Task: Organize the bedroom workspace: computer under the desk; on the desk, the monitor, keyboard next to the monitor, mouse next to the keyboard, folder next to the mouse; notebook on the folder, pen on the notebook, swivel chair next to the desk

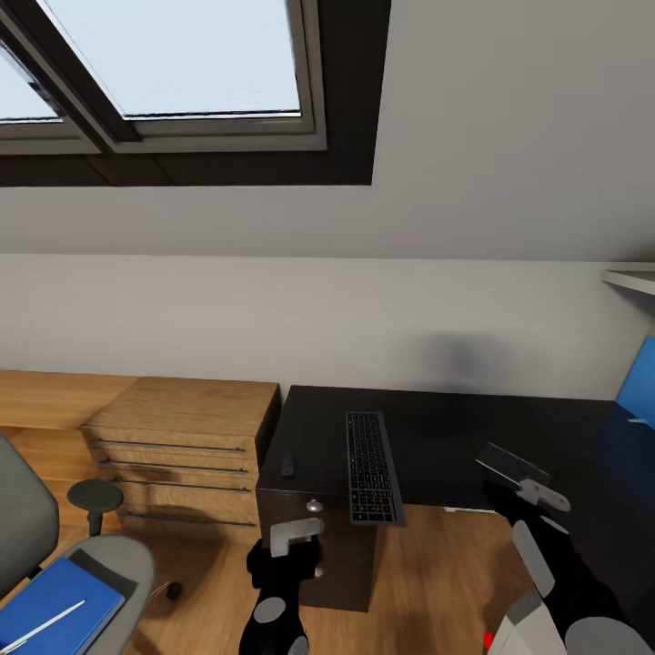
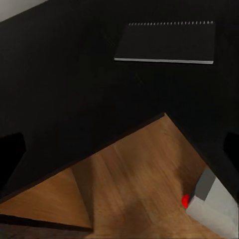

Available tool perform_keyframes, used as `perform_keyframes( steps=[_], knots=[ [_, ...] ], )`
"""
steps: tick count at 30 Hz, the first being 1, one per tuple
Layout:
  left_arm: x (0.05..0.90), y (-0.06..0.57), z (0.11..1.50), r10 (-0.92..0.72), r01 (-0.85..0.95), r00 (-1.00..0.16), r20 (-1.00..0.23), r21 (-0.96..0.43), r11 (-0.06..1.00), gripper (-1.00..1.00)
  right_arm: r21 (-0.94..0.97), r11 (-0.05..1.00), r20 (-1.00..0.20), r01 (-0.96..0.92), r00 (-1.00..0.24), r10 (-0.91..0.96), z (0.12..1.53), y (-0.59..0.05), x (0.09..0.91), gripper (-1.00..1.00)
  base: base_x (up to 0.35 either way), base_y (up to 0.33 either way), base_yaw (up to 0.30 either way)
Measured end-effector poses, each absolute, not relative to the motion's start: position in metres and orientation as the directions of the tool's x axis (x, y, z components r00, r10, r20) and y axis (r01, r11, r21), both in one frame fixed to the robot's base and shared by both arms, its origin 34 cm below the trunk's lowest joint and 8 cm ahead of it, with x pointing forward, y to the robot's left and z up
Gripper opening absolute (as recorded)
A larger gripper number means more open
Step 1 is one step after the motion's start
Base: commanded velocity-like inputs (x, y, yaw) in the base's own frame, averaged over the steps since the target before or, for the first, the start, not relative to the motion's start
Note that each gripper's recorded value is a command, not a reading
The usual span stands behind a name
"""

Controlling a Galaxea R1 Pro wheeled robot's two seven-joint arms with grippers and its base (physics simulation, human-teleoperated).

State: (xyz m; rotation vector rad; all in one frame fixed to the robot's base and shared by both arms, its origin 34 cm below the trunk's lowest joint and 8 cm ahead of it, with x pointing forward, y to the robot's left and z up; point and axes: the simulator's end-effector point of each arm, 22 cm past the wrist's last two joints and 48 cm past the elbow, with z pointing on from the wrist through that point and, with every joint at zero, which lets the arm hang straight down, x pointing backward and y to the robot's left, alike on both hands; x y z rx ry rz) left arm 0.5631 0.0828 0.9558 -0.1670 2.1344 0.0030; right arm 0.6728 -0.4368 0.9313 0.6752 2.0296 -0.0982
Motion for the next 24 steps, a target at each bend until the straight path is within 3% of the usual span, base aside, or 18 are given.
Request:
perform_keyframes(
  steps=[1, 5, 12, 24],
  knots=[
    [0.567, 0.113, 0.950, -0.111, -0.153, -0.529, -0.841, -0.034, 0.988, 1.00, 0.199, 0.840, -0.814, 0.505, -0.391, 0.429, 0.930, -0.439, 0.677, 1.00, 0.000, 0.000, 0.000],
    [0.572, 0.138, 0.954, -0.132, -0.194, -0.513, -0.848, -0.036, 0.980, 1.00, 0.172, 0.834, -0.821, 0.524, -0.392, 0.416, 0.933, -0.462, 0.674, 1.00, 0.100, 0.000, 0.000],
    [0.573, 0.141, 0.956, -0.137, -0.198, -0.509, -0.850, -0.040, 0.979, 1.00, 0.154, 0.804, -0.819, 0.574, -0.380, 0.429, 0.934, -0.510, 0.670, 1.00, 0.292, -0.005, 0.000],
    [0.573, 0.141, 0.956, -0.136, -0.198, -0.510, -0.849, -0.039, 0.979, 1.00, 0.143, 0.791, -0.821, 0.595, -0.375, 0.431, 0.930, -0.524, 0.667, 1.00, 0.319, -0.074, 0.000]
  ],
)
